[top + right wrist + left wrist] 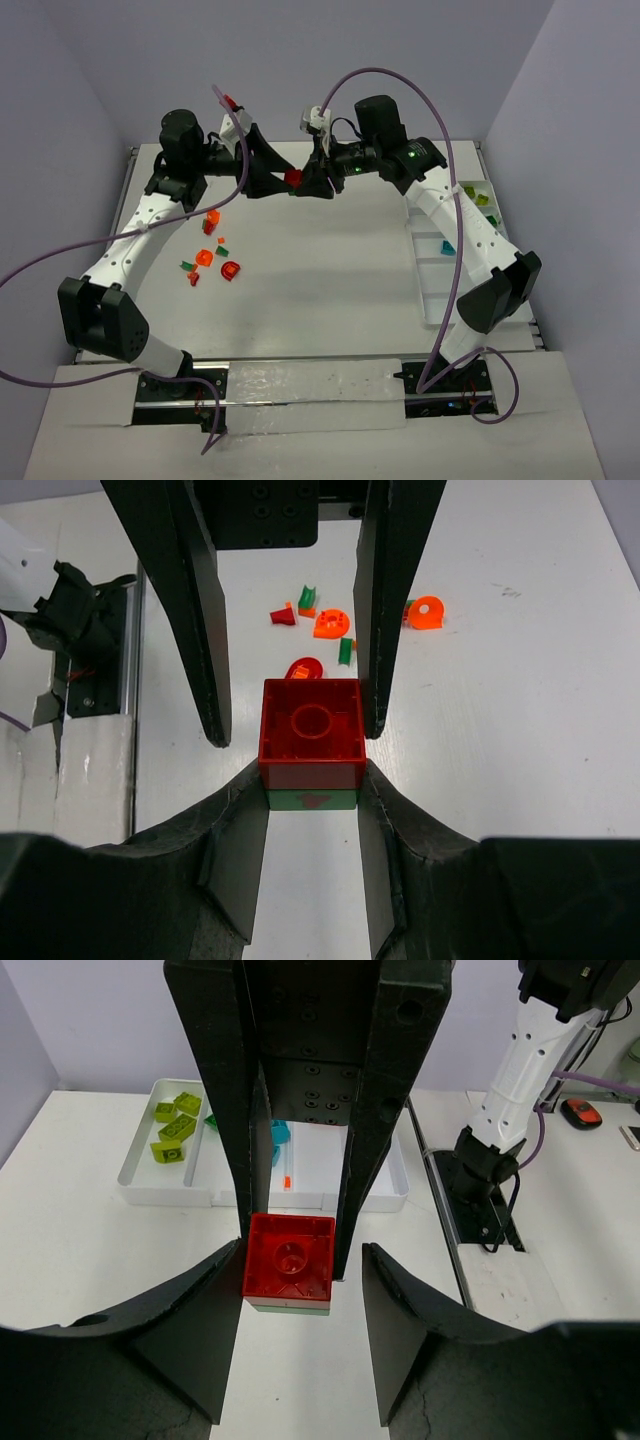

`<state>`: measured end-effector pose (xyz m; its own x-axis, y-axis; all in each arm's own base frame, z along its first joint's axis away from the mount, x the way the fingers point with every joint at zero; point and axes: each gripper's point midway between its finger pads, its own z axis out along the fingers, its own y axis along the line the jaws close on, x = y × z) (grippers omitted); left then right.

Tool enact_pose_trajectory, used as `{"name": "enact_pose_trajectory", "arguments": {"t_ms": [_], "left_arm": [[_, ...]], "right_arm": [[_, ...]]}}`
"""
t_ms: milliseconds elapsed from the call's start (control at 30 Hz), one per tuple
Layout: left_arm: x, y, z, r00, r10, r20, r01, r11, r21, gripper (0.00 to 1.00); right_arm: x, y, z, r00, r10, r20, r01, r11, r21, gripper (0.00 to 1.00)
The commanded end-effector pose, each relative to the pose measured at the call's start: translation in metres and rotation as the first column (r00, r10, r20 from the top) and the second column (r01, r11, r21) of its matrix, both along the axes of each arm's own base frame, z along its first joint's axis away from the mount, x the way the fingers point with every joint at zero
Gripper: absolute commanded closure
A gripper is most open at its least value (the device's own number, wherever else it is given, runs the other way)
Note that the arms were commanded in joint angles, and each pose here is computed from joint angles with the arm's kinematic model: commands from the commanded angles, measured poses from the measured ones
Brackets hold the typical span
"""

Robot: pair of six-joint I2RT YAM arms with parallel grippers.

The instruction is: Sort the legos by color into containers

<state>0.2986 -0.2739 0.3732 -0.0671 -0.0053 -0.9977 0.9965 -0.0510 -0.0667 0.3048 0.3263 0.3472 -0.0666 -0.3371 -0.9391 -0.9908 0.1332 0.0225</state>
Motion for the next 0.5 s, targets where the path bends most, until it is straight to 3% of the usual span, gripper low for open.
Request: {"name": "enact_pose_trajectory", "arguments": {"t_ms": [0, 200, 300, 367, 467], "left_arm": [[-0.0014, -0.0032, 0.0115, 0.999, -0.006, 0.046, 0.006, 1.0, 0.002, 0.42], [0.0, -0.005, 0.0094, 0.999, -0.005, 0.041, 0.004, 1.0, 0.008, 0.42], [0.0005, -0.0058, 0.0093, 0.999, -0.004, 0.038, 0.003, 1.0, 0.009, 0.47], [0.0005, -0.0062, 0.0096, 0.999, -0.004, 0.039, 0.004, 1.0, 0.008, 0.62], [0.0025, -0.0065, 0.0093, 0.999, 0.008, 0.031, -0.008, 1.0, 0.005, 0.75]], "right_arm": [[0.0018, 0.0048, 0.0213, 0.998, 0.0, 0.06, -0.003, 0.999, 0.042, 1.0], [0.0005, 0.0051, 0.0228, 0.998, 0.003, 0.063, -0.006, 0.999, 0.045, 1.0], [0.0006, 0.0046, 0.0213, 0.998, 0.002, 0.061, -0.005, 0.999, 0.041, 1.0], [-0.0002, 0.0042, 0.0193, 0.998, 0.003, 0.058, -0.005, 0.999, 0.038, 1.0], [-0.0004, 0.0032, 0.0167, 0.998, 0.002, 0.055, -0.004, 0.999, 0.033, 1.0]]}}
